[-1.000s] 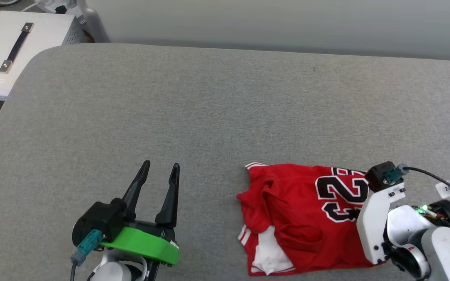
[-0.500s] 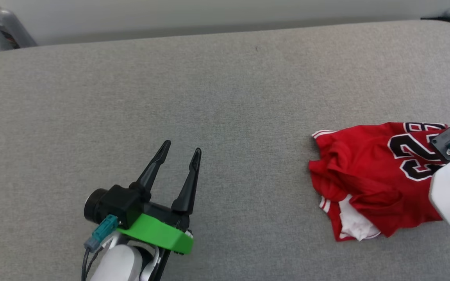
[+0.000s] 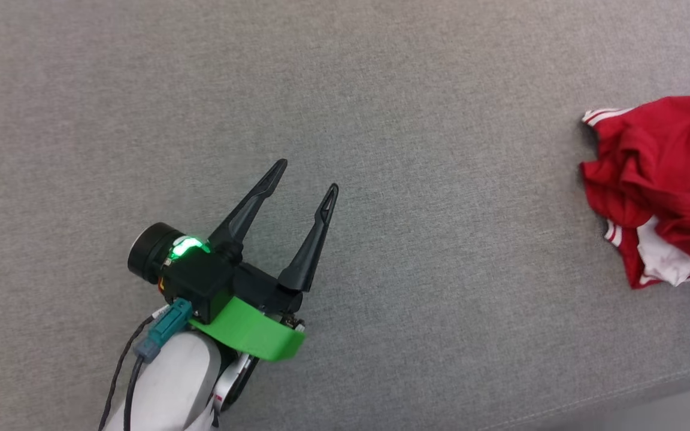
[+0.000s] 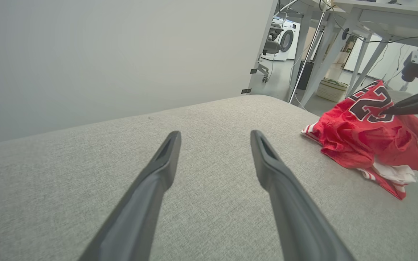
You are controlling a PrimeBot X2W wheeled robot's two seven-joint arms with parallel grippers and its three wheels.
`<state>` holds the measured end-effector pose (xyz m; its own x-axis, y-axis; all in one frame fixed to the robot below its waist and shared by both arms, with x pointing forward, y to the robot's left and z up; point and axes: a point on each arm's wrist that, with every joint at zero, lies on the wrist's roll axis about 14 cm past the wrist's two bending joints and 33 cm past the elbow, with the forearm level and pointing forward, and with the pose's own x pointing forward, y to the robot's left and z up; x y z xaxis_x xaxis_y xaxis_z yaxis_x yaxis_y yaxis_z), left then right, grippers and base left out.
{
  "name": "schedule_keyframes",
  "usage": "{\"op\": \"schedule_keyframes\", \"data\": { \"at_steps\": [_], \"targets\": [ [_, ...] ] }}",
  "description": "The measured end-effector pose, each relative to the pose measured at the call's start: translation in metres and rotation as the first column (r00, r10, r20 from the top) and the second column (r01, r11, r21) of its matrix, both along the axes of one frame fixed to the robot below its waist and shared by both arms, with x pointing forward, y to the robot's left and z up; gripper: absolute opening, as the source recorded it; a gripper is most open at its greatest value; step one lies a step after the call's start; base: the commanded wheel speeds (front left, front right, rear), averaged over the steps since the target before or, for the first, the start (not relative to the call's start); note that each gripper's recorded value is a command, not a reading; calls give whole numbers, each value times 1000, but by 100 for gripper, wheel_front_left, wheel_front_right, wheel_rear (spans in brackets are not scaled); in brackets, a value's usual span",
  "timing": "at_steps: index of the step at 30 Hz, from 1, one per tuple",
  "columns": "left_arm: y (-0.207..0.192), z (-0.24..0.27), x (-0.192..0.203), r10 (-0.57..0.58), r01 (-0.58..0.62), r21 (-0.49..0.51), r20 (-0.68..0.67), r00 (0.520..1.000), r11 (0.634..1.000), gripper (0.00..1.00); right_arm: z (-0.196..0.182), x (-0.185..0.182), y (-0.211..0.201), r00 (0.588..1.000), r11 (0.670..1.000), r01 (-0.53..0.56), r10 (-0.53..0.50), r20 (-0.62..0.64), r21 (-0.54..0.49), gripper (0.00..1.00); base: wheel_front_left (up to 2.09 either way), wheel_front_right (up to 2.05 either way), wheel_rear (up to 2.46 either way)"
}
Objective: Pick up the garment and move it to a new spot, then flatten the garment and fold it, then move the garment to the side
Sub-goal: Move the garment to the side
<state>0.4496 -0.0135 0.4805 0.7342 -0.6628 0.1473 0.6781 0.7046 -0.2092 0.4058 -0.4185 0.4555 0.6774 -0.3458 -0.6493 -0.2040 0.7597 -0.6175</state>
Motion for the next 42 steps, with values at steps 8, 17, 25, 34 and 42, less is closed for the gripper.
{"op": "schedule_keyframes", "data": {
  "at_steps": [8, 17, 25, 34, 42],
  "targets": [
    [-17, -17, 13, -58, 58, -41, -13, 998, 997, 100, -4, -2, -63, 986, 984, 164, -162, 27, -77, 0, 0, 0, 0],
    [-12, -22, 18, -45, 44, -56, -15, 999, 997, 100, -13, 7, -90, 973, 968, 229, -224, 54, -107, 0, 0, 0, 0],
    [0, -23, 20, -7, 6, -37, -18, 1000, 999, 100, -20, 18, -89, 970, 967, 236, -230, 76, -95, 100, 0, 0, 0],
    [15, -1, 20, 81, -82, -58, -20, 997, 995, 100, 18, 49, -54, 964, 992, 121, -110, 240, -32, 100, 0, 0, 0],
    [52, 20, 7, 214, -215, -52, -24, 976, 975, 100, 81, 82, 26, 866, 986, -100, 21, 499, 130, 100, 0, 0, 0]
  ]
}}
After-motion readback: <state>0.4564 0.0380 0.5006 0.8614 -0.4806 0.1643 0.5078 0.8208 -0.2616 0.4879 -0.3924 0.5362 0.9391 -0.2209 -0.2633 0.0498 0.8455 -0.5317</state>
